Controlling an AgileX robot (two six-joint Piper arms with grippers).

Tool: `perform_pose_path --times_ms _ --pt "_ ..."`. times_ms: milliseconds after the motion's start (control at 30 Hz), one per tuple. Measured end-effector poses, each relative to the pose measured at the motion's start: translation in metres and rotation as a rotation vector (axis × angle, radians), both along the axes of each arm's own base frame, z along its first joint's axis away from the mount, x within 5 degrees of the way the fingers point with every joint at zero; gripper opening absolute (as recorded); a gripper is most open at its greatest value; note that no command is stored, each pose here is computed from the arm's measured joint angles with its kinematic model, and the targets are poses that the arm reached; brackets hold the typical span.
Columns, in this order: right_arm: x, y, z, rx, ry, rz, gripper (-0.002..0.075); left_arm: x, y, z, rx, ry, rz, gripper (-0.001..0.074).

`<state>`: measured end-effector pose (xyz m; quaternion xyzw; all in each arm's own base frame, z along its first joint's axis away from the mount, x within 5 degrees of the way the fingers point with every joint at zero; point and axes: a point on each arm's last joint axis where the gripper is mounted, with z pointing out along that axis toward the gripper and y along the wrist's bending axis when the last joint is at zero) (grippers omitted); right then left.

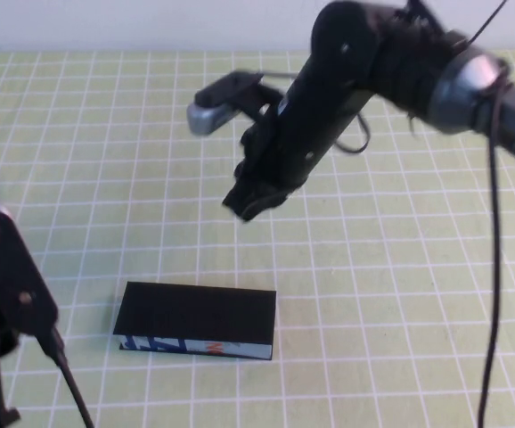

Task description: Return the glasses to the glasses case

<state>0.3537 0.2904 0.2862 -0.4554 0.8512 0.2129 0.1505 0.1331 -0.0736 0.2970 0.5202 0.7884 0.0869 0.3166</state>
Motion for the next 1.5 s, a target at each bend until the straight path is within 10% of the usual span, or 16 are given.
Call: perform_pose_path --times_ms 233,467,967,1500 --pt "-0.023 -0.077 0.118 0.057 -0.327 -0.281 -0.0016 -0.003 0.031 0.043 -0.195 -0.260 0.303 -0.0001" --pt "-0.118 -0.137 0.176 0.237 -0.536 -0.348 -0.0016 -0.030 0.036 0.058 -0.415 -0.285 0.284 -0.0001" --pt "-0.288 -0.246 0.090 0.523 -0.847 -0.493 -0.0016 -0.069 0.020 0.029 -0.774 -0.115 0.118 -0.0001" --pt "-0.305 -0.264 0.060 0.442 -0.844 -0.545 -0.0016 -0.068 0.020 0.030 -0.791 -0.133 0.121 -0.0001"
